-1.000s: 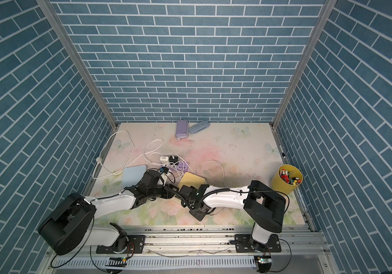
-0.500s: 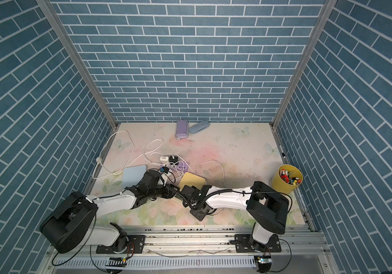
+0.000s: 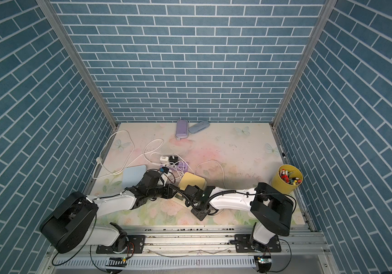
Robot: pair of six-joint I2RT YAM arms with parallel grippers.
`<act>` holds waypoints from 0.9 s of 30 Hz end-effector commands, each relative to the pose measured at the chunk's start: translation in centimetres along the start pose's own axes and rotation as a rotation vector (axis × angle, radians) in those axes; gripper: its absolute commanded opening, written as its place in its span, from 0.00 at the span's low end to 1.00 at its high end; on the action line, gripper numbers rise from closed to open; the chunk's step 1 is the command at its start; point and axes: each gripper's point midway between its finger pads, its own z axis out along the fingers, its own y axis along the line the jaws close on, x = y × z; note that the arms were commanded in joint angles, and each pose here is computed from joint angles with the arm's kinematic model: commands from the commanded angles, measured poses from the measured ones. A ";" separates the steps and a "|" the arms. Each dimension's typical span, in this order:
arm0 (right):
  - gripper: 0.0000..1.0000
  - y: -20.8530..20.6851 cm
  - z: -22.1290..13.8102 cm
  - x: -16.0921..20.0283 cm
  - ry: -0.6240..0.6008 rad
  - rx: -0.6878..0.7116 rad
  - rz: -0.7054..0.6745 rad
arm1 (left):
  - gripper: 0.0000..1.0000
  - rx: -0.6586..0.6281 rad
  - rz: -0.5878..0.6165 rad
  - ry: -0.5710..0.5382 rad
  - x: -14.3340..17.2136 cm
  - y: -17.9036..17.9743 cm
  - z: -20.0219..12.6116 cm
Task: Charge the electronic scale
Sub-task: Insert the charging cable into the electronic scale.
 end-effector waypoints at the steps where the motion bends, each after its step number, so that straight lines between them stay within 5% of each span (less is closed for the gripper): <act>1: 0.00 0.3 0.4 -0.6 -0.036 -0.023 0.052 | 0.52 -0.134 -0.047 0.201 6.3 3.7 0.1; 27: 0.00 0.3 -0.4 -0.8 -0.096 -0.045 0.069 | 0.52 -0.129 -0.057 0.229 7.1 3.9 0.5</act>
